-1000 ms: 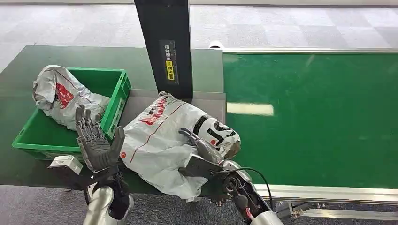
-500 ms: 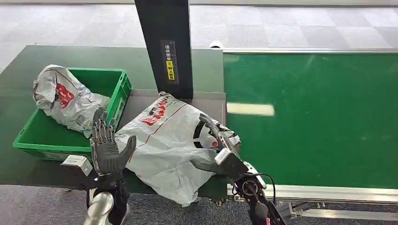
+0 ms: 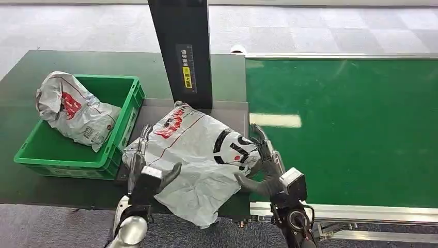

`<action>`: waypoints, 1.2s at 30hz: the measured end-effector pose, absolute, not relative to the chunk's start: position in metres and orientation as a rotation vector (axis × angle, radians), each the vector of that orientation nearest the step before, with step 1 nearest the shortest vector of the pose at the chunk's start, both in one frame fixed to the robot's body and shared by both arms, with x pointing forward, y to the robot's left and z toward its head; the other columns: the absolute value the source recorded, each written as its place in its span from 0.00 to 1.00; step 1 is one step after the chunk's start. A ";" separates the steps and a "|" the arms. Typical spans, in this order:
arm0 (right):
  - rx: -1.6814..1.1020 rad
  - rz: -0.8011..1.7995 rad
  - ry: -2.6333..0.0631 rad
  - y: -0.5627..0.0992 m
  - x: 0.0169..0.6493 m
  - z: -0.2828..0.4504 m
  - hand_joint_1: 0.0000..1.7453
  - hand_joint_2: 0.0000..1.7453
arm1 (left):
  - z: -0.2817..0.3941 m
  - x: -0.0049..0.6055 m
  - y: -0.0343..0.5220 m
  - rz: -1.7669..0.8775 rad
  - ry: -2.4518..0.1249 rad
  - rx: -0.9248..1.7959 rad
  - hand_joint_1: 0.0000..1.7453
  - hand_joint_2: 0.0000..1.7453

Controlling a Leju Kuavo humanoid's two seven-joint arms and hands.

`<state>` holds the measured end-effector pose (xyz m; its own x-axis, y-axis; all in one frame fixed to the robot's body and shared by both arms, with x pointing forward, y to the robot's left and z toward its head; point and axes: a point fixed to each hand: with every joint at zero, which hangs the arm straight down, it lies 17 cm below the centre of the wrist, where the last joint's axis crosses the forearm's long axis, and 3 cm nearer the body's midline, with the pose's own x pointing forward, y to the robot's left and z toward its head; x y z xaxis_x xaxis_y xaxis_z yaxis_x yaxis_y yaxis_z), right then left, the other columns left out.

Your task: Moved the parcel from conveyor to table for the left to box.

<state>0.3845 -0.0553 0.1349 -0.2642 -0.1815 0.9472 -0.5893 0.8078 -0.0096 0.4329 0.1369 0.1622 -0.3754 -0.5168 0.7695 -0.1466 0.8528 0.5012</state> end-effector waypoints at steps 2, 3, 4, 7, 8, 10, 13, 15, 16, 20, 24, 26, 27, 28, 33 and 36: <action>0.580 0.411 -1.814 -0.060 0.382 0.128 0.00 1.00 | 0.153 0.435 0.134 -0.554 -1.899 0.638 0.00 1.00; 0.576 0.401 -1.807 -0.062 0.380 0.125 0.00 1.00 | 0.148 0.436 0.131 -0.613 -1.879 0.682 0.00 1.00; 0.569 0.391 -1.801 -0.064 0.379 0.123 0.00 1.00 | 0.142 0.438 0.130 -0.664 -1.848 0.726 0.00 1.00; 0.556 0.376 -1.794 -0.068 0.378 0.119 0.00 1.00 | 0.125 0.442 0.126 -0.792 -1.772 0.808 0.00 1.00; 0.553 0.372 -1.792 -0.069 0.378 0.118 0.00 1.00 | 0.120 0.443 0.124 -0.824 -1.753 0.819 0.00 1.00; 0.551 0.368 -1.790 -0.069 0.378 0.117 0.00 1.00 | 0.112 0.445 0.122 -0.858 -1.723 0.827 0.00 1.00; 0.544 0.367 -1.788 -0.070 0.379 0.116 0.00 1.00 | 0.100 0.446 0.117 -0.911 -1.685 0.815 0.00 1.00; 0.541 0.364 -1.789 -0.070 0.379 0.116 0.00 1.00 | 0.087 0.445 0.114 -0.941 -1.642 0.772 0.00 1.00; 0.538 0.366 -1.789 -0.070 0.379 0.116 0.00 1.00 | 0.079 0.445 0.110 -0.941 -1.620 0.718 0.00 1.00; 0.534 0.368 -1.786 -0.070 0.379 0.115 0.00 1.00 | 0.060 0.441 0.098 -0.925 -1.579 0.538 0.98 1.00; 0.529 0.365 -1.785 -0.071 0.379 0.114 0.00 1.00 | 0.053 0.437 0.089 -0.912 -1.576 0.442 1.00 1.00; 0.526 0.360 -1.784 -0.073 0.379 0.113 0.00 1.00 | 0.055 0.438 0.089 -0.892 -1.584 0.437 1.00 1.00; 0.524 0.354 -1.782 -0.074 0.379 0.112 0.00 1.00 | 0.056 0.439 0.088 -0.885 -1.588 0.434 1.00 1.00; 0.524 0.351 -1.781 -0.074 0.379 0.112 0.00 1.00 | 0.057 0.440 0.088 -0.877 -1.591 0.432 1.00 1.00; 0.523 0.339 -1.776 -0.075 0.378 0.110 0.00 1.00 | 0.062 0.443 0.088 -0.837 -1.616 0.409 1.00 1.00; 0.532 0.331 -1.774 -0.075 0.378 0.110 0.00 1.00 | 0.067 0.444 0.089 -0.807 -1.638 0.404 1.00 1.00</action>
<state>0.3777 -0.0748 0.1105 -0.2016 -0.1803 0.9627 -0.5155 0.8553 0.0522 0.4443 0.0893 0.0669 -0.2345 -0.6577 0.7158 0.1673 0.6981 0.6962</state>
